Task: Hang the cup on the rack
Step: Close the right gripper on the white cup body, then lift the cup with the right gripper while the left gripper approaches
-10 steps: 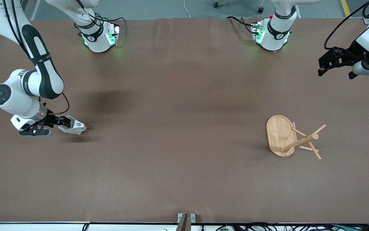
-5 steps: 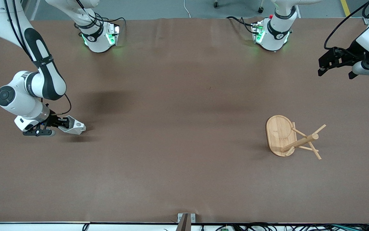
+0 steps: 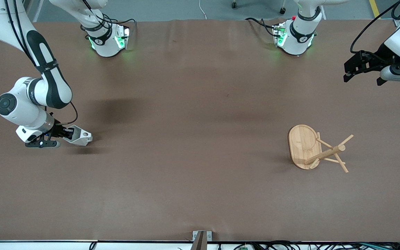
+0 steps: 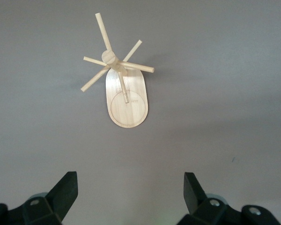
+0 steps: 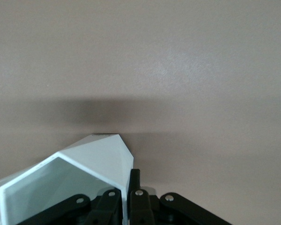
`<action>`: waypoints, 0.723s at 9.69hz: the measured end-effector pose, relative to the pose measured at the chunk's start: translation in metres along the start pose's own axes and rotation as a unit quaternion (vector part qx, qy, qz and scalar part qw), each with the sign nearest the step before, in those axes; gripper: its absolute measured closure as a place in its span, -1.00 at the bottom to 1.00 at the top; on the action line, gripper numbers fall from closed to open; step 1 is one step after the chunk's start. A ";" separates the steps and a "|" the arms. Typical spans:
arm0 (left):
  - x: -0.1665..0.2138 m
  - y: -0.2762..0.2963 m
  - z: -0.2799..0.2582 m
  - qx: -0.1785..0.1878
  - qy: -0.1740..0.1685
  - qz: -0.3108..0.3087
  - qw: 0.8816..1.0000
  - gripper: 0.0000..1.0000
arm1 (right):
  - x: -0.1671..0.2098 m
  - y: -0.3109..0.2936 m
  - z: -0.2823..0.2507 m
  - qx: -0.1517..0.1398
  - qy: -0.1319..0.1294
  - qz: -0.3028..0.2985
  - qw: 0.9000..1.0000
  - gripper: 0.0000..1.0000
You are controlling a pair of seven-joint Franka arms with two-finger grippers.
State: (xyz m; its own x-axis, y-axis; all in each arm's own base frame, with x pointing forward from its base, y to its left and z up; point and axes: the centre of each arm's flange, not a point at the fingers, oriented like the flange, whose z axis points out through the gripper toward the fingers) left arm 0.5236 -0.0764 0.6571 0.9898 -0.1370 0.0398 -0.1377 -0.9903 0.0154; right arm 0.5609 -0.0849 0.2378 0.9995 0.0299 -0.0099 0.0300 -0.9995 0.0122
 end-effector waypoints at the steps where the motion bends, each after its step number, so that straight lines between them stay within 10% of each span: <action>1: 0.000 0.004 -0.001 0.000 0.001 0.003 1.000 -1.00 | 0.012 -0.006 -0.017 0.005 -0.019 -0.007 1.000 0.92; 4: 0.000 0.014 -0.001 -0.011 0.001 0.010 1.000 -1.00 | 0.060 -0.041 -0.128 0.036 -0.064 -0.010 0.997 0.92; 7: -0.001 0.023 -0.001 -0.013 0.001 0.018 1.000 -1.00 | 0.064 -0.121 -0.185 0.170 -0.084 -0.013 0.982 0.92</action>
State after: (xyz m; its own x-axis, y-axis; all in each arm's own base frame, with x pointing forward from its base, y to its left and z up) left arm 0.5198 -0.0994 0.6583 0.9842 -0.1720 0.0421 -0.1737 -0.9840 0.0401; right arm 0.6233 0.0399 0.4203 0.9819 0.0825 -0.1705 0.0229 -0.9453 -0.3254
